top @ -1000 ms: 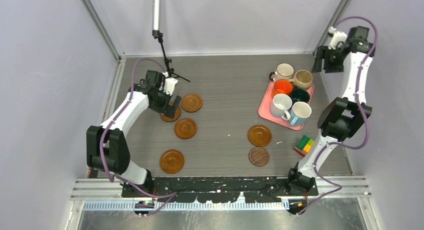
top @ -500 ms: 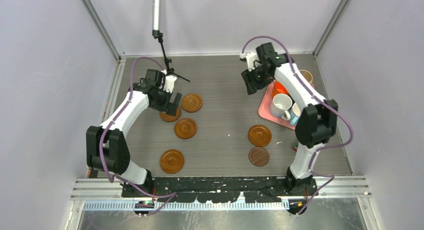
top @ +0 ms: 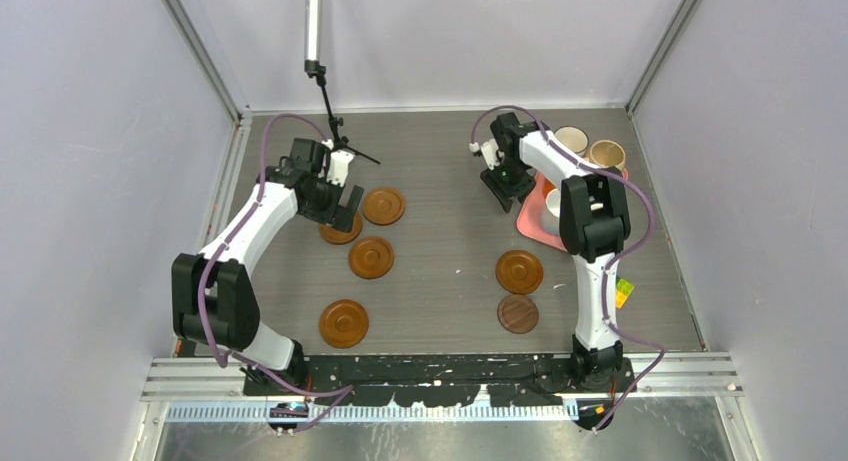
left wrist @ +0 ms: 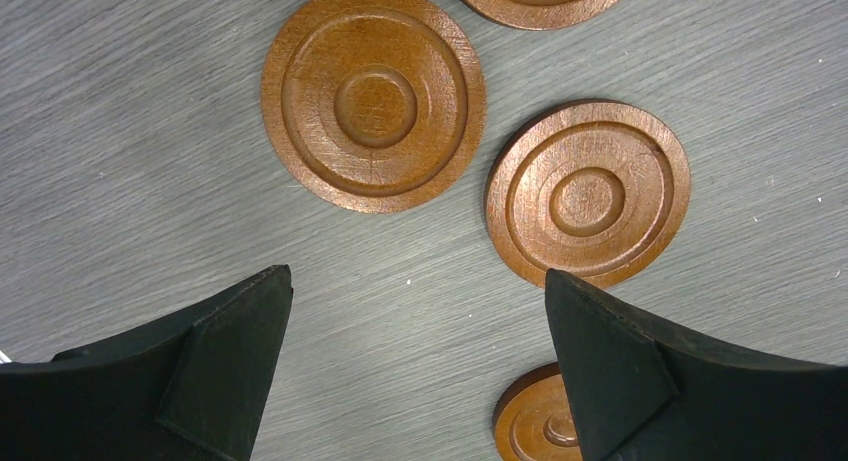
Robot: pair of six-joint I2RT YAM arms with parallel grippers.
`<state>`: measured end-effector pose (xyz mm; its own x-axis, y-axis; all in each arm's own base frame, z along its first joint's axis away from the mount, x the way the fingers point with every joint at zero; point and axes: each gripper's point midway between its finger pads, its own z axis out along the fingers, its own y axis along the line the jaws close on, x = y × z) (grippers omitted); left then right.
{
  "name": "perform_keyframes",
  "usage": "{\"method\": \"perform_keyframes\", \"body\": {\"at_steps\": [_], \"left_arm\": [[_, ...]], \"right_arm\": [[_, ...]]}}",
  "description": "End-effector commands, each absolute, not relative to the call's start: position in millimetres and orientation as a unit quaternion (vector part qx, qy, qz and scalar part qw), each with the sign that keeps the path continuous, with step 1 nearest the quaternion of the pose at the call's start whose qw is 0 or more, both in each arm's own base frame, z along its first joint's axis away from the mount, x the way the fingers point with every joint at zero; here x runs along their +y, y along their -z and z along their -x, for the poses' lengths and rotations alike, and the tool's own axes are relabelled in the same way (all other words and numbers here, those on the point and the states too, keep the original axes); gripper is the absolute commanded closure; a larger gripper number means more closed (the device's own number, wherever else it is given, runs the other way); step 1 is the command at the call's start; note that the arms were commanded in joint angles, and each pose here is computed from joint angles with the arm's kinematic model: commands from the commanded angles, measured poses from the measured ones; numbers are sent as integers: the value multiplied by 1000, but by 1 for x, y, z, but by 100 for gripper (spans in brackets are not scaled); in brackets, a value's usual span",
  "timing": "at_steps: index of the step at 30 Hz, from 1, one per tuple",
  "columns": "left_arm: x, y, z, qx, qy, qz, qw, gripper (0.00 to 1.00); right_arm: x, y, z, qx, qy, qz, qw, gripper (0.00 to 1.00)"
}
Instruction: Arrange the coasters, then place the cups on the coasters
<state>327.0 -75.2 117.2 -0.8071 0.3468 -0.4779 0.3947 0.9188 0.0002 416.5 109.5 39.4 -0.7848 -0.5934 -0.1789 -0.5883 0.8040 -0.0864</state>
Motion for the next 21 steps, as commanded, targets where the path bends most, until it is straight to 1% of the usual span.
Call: {"method": "perform_keyframes", "body": {"at_steps": [1, 9, 12, 15, 21], "left_arm": [[-82, -133, -330, 938, 60, -210, 269, 0], [-83, -128, -327, 930, 56, -239, 272, 0], [-86, -126, -323, 927, 55, -249, 274, 0], [-87, -125, -321, 926, 55, -255, 272, 0], [-89, -126, -325, 924, 55, -260, 274, 0]], "right_arm": [[96, -46, -412, 935, 37, 346, 76, 49], [74, -32, -367, 937, 24, 348, 6, 53], [64, -31, -356, 943, 17, 333, -3, 54], [71, -39, -360, 946, 0, 325, 21, 54], [101, -77, -402, 944, -14, 310, 115, 54]]}}
